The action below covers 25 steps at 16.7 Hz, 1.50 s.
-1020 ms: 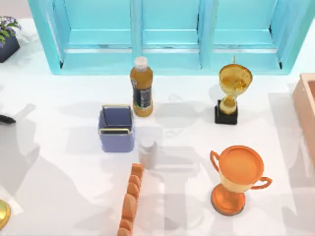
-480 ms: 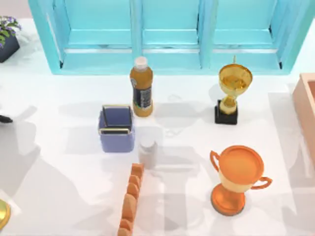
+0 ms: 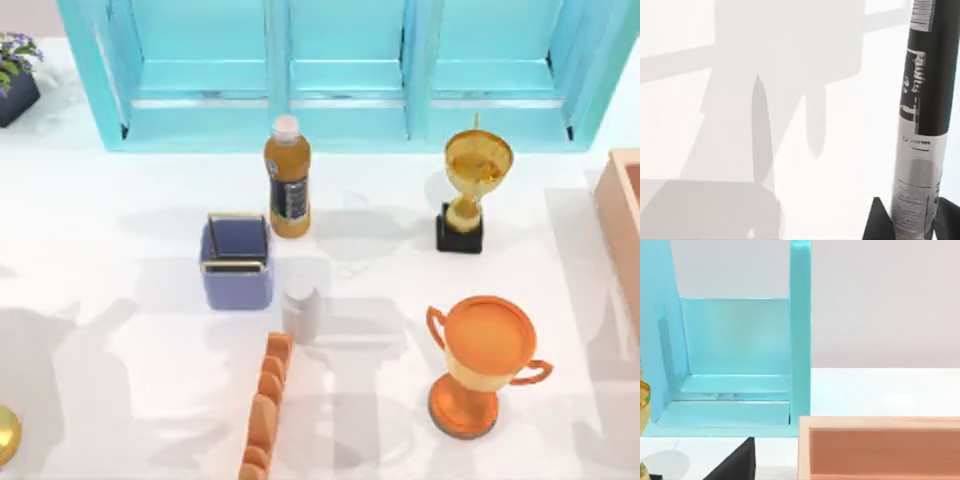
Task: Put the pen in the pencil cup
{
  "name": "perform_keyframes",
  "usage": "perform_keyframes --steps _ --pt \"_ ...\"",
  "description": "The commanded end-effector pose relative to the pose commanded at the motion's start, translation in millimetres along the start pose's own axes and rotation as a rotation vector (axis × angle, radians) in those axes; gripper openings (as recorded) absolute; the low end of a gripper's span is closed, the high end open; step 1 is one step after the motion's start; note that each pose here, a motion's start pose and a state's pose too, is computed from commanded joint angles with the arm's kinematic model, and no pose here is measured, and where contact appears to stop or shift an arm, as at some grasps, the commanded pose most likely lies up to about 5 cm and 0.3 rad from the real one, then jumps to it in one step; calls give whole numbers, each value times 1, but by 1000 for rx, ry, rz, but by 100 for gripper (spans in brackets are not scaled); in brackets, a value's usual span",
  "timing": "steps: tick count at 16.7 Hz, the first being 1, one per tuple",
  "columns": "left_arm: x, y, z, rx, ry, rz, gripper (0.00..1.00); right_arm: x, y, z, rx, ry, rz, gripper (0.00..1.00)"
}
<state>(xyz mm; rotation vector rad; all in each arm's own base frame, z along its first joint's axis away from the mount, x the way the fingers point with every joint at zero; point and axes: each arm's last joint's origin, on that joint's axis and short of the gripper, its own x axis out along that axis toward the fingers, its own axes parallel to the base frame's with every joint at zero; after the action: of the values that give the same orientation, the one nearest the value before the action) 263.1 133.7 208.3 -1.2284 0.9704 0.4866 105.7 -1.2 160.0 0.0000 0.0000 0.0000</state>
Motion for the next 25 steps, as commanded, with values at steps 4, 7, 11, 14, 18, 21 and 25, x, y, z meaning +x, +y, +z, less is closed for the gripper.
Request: perform_keyframes --steps 4,7,11,14,18,21,25 --pt "-50 16 -22 -7 4 -6 0 0 0 0 0 0 0 100" --pt "-58 21 -27 -15 5 -4 0 0 0 0 0 0 0 100" --pt "-58 20 -27 -10 5 -3 0 0 0 0 0 0 0 100" --pt "-51 9 -27 16 -13 37 0 0 0 0 0 0 0 100" --pt "-18 -20 -38 112 -66 197 0 0 0 0 0 0 0 100" --pt "17 -49 -63 240 -160 344 0 0 0 0 0 0 0 100" --pt "55 -89 -126 454 -396 457 0 0 0 0 0 0 0 100"
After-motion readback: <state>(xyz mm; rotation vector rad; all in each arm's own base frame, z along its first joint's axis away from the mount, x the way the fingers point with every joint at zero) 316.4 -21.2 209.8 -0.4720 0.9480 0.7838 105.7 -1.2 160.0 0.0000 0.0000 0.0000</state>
